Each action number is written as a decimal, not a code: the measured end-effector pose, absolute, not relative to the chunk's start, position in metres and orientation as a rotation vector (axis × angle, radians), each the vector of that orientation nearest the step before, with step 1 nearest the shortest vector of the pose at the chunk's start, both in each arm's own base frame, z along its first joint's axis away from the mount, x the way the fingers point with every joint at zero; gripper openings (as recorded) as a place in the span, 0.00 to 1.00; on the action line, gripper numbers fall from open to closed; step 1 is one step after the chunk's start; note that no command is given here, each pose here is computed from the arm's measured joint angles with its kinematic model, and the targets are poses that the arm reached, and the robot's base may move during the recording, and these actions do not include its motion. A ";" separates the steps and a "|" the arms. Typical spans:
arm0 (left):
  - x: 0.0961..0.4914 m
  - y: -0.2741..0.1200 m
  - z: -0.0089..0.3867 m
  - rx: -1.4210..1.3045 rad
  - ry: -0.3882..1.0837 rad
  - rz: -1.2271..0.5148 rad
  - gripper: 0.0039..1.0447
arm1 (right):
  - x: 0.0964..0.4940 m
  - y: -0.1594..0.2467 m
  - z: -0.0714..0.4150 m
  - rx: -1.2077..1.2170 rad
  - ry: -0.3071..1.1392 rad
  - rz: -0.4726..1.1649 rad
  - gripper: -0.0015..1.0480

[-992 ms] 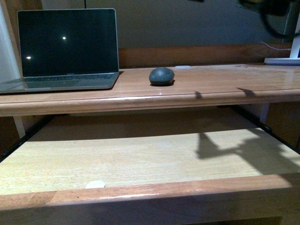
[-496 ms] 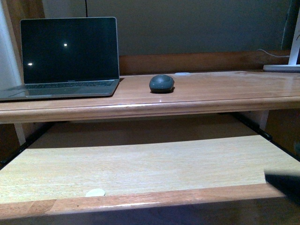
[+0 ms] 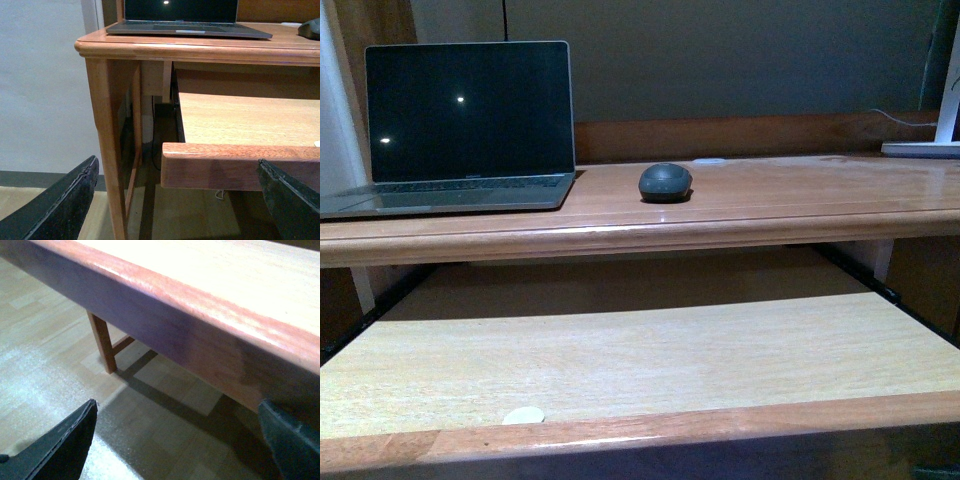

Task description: Place mouse

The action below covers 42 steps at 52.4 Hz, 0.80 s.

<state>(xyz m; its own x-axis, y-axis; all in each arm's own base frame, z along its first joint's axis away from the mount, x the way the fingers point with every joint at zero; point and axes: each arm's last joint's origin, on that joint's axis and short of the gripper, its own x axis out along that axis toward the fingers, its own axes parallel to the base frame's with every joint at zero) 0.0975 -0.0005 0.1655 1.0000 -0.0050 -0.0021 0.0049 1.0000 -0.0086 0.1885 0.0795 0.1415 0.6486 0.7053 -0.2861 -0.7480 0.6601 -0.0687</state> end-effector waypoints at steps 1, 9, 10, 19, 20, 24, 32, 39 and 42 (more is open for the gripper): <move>0.098 0.000 0.166 -0.009 0.002 -0.005 0.93 | 0.189 0.081 0.142 -0.188 0.243 0.830 0.93; 0.098 0.000 0.166 -0.009 0.002 -0.005 0.93 | 0.206 0.104 0.142 -0.187 0.236 0.807 0.93; 0.098 0.000 0.166 -0.009 0.002 -0.005 0.93 | 0.208 0.106 0.143 -0.185 0.236 0.804 0.93; 0.098 0.000 0.166 -0.009 0.002 -0.005 0.93 | 0.234 0.137 0.147 -0.195 0.221 0.746 0.93; 0.098 0.000 0.165 -0.009 0.003 -0.005 0.93 | 0.238 0.142 0.147 -0.196 0.220 0.734 0.93; 0.098 0.000 0.166 -0.009 0.002 -0.005 0.93 | 0.250 0.156 0.148 -0.194 0.220 0.702 0.93; 0.098 0.000 0.166 -0.009 0.002 -0.005 0.93 | 0.278 0.186 0.152 -0.194 0.230 0.630 0.93; 0.098 0.000 0.166 -0.009 0.002 -0.005 0.93 | 0.308 0.215 0.158 -0.158 0.234 0.550 0.93; 0.098 0.000 0.166 -0.009 0.002 -0.005 0.93 | 0.318 0.223 0.161 -0.144 0.228 0.530 0.93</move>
